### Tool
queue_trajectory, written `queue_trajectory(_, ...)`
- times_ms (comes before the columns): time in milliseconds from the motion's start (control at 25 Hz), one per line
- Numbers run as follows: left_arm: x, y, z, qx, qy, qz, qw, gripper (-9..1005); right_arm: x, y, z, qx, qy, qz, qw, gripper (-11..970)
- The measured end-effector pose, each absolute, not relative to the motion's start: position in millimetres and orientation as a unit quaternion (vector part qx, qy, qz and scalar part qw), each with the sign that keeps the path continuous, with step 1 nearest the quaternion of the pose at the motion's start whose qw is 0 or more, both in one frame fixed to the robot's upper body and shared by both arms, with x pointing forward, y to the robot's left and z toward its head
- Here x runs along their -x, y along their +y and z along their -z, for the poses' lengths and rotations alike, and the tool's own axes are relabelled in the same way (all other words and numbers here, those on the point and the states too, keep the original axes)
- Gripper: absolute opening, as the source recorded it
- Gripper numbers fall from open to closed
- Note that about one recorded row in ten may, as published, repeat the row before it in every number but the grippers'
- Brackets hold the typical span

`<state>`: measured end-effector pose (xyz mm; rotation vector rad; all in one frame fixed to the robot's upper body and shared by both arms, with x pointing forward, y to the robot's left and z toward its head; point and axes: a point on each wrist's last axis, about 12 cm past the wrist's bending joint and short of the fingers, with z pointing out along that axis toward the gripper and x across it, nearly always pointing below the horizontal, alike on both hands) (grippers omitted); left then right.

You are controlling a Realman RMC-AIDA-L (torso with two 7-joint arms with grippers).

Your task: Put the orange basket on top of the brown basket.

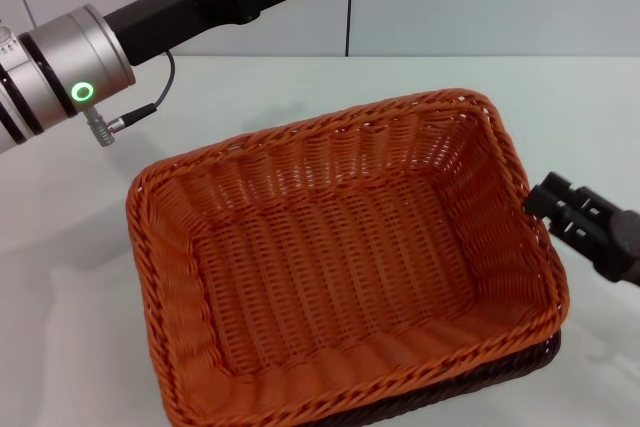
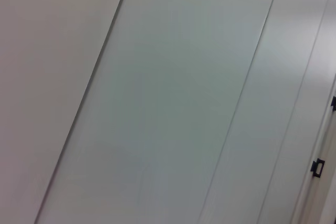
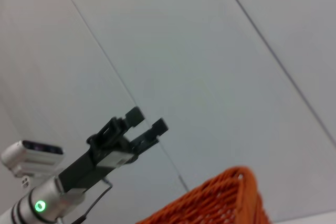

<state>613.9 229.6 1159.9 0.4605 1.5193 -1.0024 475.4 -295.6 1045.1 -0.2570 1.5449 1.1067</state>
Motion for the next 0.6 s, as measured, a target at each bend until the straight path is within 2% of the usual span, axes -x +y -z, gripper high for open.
queue_trajectory(200, -612, 237, -1156, -0.178, 0.646, 0.429, 0.606, 864, -478, -314, -1054, 0.108, 0.652, -0.442, 0.606, 574)
queue_trajectory(440, -603, 253, -1150, -0.136, 0.623, 0.428, 0.641, 864, -479, -365, -1074, 0.062, 0.635, -0.362, 0.680, 574)
queue_trajectory(600, -599, 261, -1149, -0.116, 0.607, 0.428, 0.659, 864, -479, -382, -1080, 0.043, 0.630, -0.334, 0.700, 574)
